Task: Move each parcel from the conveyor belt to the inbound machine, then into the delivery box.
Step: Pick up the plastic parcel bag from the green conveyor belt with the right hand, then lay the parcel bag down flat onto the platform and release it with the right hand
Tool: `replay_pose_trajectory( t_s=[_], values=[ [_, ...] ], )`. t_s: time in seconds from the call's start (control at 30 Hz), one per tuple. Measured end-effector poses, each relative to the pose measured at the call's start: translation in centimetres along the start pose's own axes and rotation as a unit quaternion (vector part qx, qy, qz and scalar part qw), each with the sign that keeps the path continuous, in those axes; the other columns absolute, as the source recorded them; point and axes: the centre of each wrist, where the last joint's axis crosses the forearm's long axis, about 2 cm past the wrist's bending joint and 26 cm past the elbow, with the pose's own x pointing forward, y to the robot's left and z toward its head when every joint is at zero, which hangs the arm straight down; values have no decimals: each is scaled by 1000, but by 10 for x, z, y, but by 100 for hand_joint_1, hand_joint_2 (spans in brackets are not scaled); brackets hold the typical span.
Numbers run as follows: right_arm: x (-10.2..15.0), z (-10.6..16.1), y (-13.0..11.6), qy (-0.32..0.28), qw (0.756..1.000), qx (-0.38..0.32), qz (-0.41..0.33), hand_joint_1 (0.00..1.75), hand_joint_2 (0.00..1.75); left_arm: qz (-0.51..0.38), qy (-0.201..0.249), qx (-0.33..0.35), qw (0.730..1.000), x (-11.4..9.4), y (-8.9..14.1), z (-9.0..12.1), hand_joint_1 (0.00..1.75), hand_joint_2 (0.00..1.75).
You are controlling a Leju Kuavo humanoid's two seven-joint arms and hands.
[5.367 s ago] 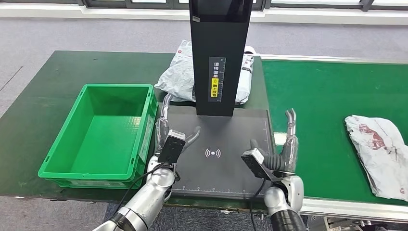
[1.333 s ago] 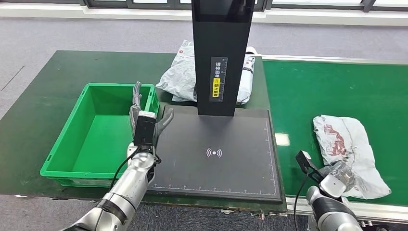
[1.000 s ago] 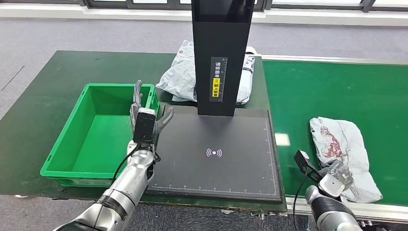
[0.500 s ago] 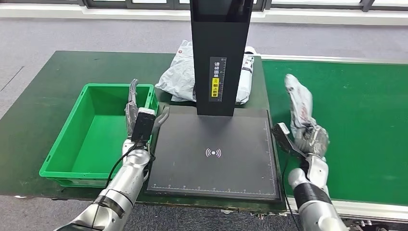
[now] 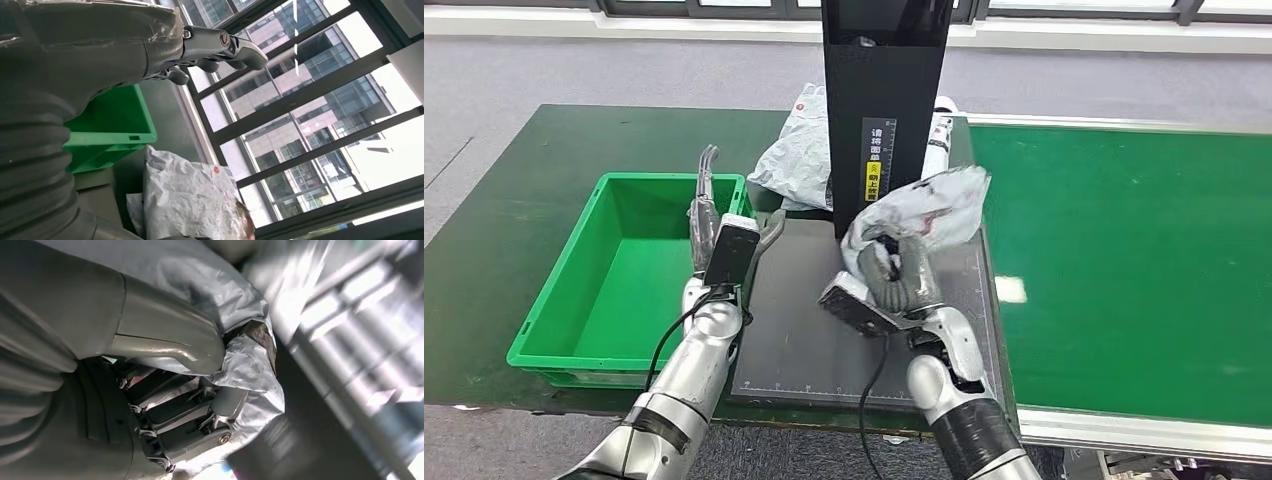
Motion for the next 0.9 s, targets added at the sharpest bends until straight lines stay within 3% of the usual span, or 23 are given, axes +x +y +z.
replay_pose_trajectory(
  t_s=[0.07,0.1,0.3,0.57,0.7,0.9],
  values=[
    [7,3,10,-14,999,37,-8,31,175,6,-6,2,1000,3,-2,-5,0,175],
    [9,5,15,-18,998,51,-9,12,175,9,-8,3,1000,5,-3,-6,0,175],
    [11,16,32,-21,993,118,10,3,175,22,-11,3,1000,8,-6,-9,0,175],
    [7,27,41,0,990,139,27,0,175,27,-12,16,999,8,-8,-9,0,175],
    [4,36,40,0,996,84,28,0,175,19,-11,32,999,6,-7,-6,0,175],
    [-1,37,16,-29,995,-95,-29,0,175,10,8,41,999,-1,-7,10,0,175]
  ],
)
